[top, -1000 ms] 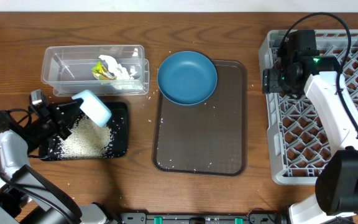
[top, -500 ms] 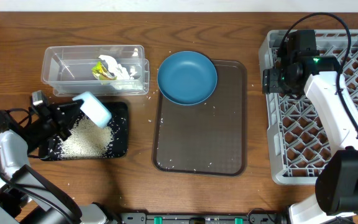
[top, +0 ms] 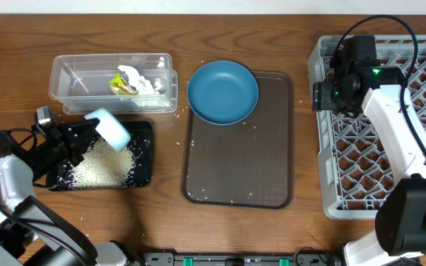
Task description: Sort waste into correct bins and load items into the dishwasher rack
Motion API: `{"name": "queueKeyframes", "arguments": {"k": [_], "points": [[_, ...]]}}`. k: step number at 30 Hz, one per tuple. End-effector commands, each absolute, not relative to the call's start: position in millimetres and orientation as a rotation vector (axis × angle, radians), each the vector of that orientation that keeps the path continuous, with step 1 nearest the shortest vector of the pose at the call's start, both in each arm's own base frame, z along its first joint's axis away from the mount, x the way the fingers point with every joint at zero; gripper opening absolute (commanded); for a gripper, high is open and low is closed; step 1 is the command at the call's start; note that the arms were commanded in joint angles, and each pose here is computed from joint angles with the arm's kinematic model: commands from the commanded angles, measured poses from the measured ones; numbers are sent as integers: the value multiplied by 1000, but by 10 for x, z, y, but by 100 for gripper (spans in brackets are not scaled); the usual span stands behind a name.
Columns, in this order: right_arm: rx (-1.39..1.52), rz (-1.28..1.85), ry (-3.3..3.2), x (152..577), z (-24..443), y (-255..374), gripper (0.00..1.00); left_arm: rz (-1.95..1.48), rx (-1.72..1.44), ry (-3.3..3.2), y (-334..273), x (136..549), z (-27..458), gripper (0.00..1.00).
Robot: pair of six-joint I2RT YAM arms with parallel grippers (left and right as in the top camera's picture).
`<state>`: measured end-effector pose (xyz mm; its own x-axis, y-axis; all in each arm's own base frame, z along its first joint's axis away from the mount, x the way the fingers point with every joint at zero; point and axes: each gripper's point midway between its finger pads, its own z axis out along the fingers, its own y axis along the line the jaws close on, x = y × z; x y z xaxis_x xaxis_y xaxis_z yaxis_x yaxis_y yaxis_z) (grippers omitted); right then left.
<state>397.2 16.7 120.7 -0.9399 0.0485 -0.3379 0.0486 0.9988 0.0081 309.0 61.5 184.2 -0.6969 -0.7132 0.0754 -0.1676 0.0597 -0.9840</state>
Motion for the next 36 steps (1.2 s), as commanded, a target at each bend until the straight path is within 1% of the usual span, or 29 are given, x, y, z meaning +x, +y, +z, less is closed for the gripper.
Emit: {"name": "queueKeyframes", "arguments": {"k": [1,3,6,8,9,11,12,14,16,17,19,21,23,26,31,36], "points": [[123,-16,2753,4011,1361,37,77,-1669,-915,1921,630,3078,1797,6],[123,-16,2753,4011,1361,37,77,-1764,-801,1813,591,3079,2019,6],[123,-16,2752,4012,1361,37,77,-1708,-787,1847,616,3093,1969,6],[124,-16,2752,4012,1361,37,77,-1652,-875,1915,652,3102,1821,6],[124,-16,2753,4011,1361,37,77,-1677,-899,1904,644,3099,1831,6],[123,-16,2756,4003,1358,37,77,-1761,-795,1814,598,3094,2025,6],[123,-17,2759,3997,1355,37,77,-1759,-796,1817,593,3090,2030,6],[123,-17,2759,3996,1355,37,77,-1650,-824,1894,658,3106,1874,6],[123,-17,2758,3998,1356,37,77,-1584,-986,1978,707,3087,1667,6],[123,-17,2759,3997,1355,37,77,-1615,-950,1953,683,3087,1725,6],[123,-18,2763,3987,1352,36,77,-1692,-752,1849,608,3094,1970,6],[123,-17,2761,3991,1353,37,77,-1652,-776,1882,638,3103,1902,6],[123,-16,2757,4001,1357,37,77,-1582,-896,1957,703,3098,1728,6],[123,-17,2761,3992,1353,36,77,-1588,-918,1960,700,3092,1718,6],[123,-17,2759,3995,1355,37,77,-1670,-790,1873,624,3095,1946,6],[123,-17,2759,3996,1355,37,77,-1626,-669,1970,354,3108,1986,6]]}}
